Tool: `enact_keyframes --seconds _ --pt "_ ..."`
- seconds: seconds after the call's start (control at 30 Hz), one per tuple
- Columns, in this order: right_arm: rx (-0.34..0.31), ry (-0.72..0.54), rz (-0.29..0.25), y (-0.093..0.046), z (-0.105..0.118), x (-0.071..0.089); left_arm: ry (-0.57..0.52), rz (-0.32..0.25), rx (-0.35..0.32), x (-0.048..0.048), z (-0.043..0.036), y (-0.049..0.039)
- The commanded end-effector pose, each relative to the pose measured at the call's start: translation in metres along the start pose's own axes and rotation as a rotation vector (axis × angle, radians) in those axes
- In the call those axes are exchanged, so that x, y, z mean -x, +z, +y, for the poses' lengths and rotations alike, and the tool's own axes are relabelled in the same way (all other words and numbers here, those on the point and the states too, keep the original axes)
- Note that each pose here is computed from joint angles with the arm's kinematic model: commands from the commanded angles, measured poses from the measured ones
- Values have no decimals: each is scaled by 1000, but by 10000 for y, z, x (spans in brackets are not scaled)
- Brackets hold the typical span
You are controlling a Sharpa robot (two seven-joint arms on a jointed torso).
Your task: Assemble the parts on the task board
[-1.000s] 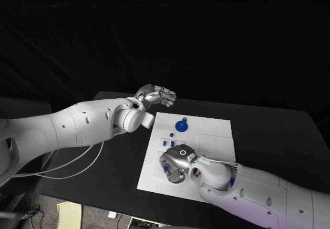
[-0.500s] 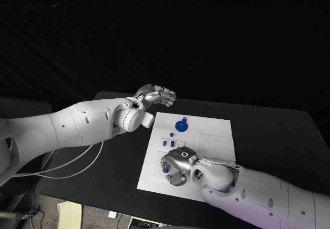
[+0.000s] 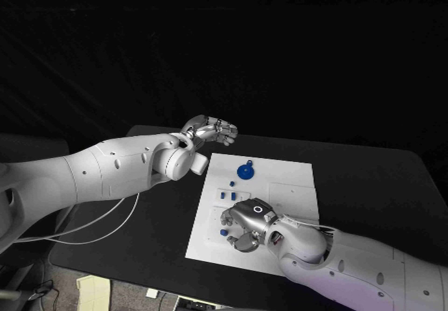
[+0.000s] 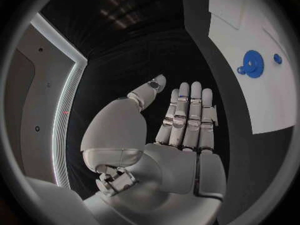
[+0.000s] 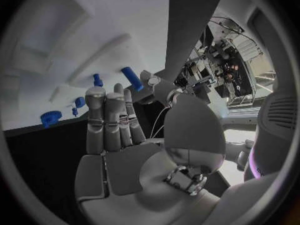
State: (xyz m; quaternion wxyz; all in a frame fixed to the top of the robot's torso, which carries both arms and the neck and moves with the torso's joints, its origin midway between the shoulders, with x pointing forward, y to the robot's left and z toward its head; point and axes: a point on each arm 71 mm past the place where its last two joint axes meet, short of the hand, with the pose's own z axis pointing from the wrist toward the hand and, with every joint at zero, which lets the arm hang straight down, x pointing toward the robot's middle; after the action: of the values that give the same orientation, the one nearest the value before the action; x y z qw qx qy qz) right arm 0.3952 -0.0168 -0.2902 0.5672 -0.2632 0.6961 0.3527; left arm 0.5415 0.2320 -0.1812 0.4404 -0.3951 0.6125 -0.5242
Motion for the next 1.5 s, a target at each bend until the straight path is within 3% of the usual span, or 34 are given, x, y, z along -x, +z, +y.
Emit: enact_keyframes --seconds 0.03,0.2,0.3,0.5,0.57,0.6,0.73,0.8,1.07,1.23,1.33,1.5 --pt "4 80 -67 -40 -21 128 -8 11 -7 -8 -17 2" --pt "-43 189 -122 -188 -205 416 -7 3 -6 30 -11 -6" --pt "-121 255 -111 -312 -418 629 -11 6 -6 33 -8 -12" --pt "-301 470 3 -614 -925 811 -12 0 -3 74 4 -33" --pt "-340 622 95 -715 -1074 809 -16 -1 0 81 11 -31" --pt "-368 666 98 -761 -1138 834 -17 2 1 77 12 -32" --pt "-423 639 110 -902 -1292 881 -20 7 7 68 48 -49" --pt "-452 624 121 -957 -1347 884 -23 7 11 66 65 -53" --pt "-557 538 286 -1237 -1520 764 -36 24 19 41 152 -102" --pt "-651 522 308 -1326 -1559 650 -45 66 4 -28 202 -156" --pt "-697 545 315 -1360 -1577 574 18 97 -28 -67 231 -172" --pt "-741 538 340 -1370 -1582 481 14 95 -25 -74 288 -192"
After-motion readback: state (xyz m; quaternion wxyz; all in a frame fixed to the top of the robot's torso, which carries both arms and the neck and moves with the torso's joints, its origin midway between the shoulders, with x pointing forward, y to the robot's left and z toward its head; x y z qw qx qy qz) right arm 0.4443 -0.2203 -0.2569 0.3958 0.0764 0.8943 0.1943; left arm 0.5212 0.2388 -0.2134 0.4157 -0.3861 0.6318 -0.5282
